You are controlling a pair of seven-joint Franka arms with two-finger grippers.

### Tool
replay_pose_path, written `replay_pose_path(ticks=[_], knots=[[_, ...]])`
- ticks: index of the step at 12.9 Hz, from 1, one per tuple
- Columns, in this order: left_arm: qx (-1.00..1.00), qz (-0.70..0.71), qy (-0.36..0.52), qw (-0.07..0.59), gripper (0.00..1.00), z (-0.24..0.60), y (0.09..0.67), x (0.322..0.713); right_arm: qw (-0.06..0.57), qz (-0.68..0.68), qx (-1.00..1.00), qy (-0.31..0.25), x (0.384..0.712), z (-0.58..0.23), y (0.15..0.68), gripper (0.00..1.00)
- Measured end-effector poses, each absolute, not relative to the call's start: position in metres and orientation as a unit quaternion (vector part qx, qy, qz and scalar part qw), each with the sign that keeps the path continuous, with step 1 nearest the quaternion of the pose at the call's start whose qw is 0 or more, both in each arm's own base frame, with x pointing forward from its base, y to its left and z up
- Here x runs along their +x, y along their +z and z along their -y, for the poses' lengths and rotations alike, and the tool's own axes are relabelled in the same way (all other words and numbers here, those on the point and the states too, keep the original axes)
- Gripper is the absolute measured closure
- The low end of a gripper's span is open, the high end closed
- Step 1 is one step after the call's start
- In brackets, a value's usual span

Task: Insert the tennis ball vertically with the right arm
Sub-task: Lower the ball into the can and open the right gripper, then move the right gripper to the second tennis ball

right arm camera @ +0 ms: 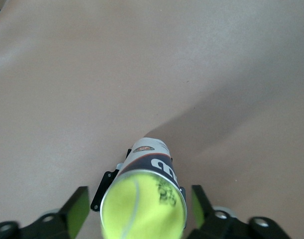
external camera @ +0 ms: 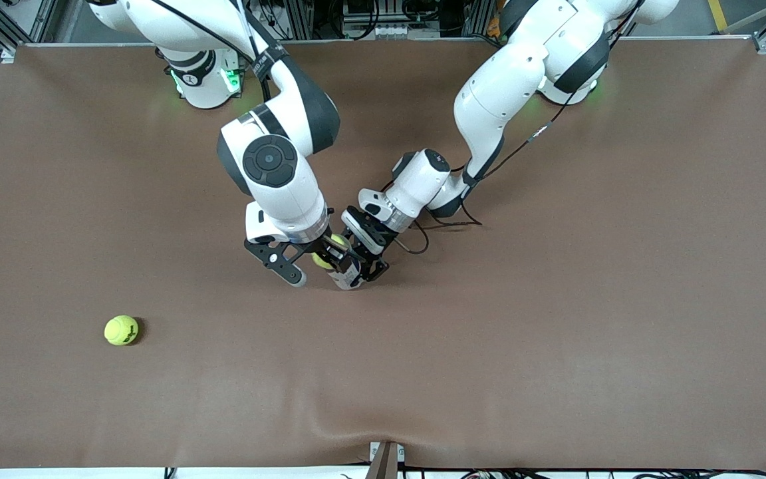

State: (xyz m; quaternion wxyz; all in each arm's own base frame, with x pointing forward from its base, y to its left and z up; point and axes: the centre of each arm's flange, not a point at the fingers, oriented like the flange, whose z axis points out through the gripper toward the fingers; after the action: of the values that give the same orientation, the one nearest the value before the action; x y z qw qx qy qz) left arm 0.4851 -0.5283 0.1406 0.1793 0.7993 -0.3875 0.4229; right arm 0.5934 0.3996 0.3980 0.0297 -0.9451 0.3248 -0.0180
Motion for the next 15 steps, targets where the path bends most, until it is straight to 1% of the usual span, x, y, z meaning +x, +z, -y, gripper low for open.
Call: replay_pose_path(ticks=[1, 5, 8, 10, 12, 14, 15], knots=[[0.799, 0.388, 0.423, 0.179, 0.31, 0.528, 0.141, 0.485, 0.030, -0.325, -0.945, -0.018, 0.592, -0.402, 0.398, 0.00], [0.799, 0.388, 0.423, 0.179, 0.31, 0.528, 0.141, 0.485, 0.030, -0.327, -0.944, -0.019, 0.591, -0.404, 0.399, 0.00], [0.799, 0.388, 0.423, 0.179, 0.31, 0.528, 0.141, 0.485, 0.031, -0.337, -0.940, -0.033, 0.609, -0.378, 0.413, 0.00], [0.799, 0.388, 0.423, 0.179, 0.31, 0.528, 0.141, 0.485, 0.017, -0.313, -0.949, -0.030, 0.632, -0.322, 0.432, 0.00], [0.799, 0.388, 0.423, 0.179, 0.31, 0.528, 0.141, 0.485, 0.002, -0.282, -0.959, -0.021, 0.661, -0.241, 0.439, 0.00], [0.799, 0.388, 0.423, 0.179, 0.31, 0.528, 0.141, 0.485, -0.021, -0.264, -0.964, -0.014, 0.685, -0.154, 0.424, 0.00], [0.799, 0.388, 0.423, 0.179, 0.31, 0.528, 0.141, 0.485, -0.050, -0.251, -0.967, -0.011, 0.694, -0.113, 0.407, 0.00]])
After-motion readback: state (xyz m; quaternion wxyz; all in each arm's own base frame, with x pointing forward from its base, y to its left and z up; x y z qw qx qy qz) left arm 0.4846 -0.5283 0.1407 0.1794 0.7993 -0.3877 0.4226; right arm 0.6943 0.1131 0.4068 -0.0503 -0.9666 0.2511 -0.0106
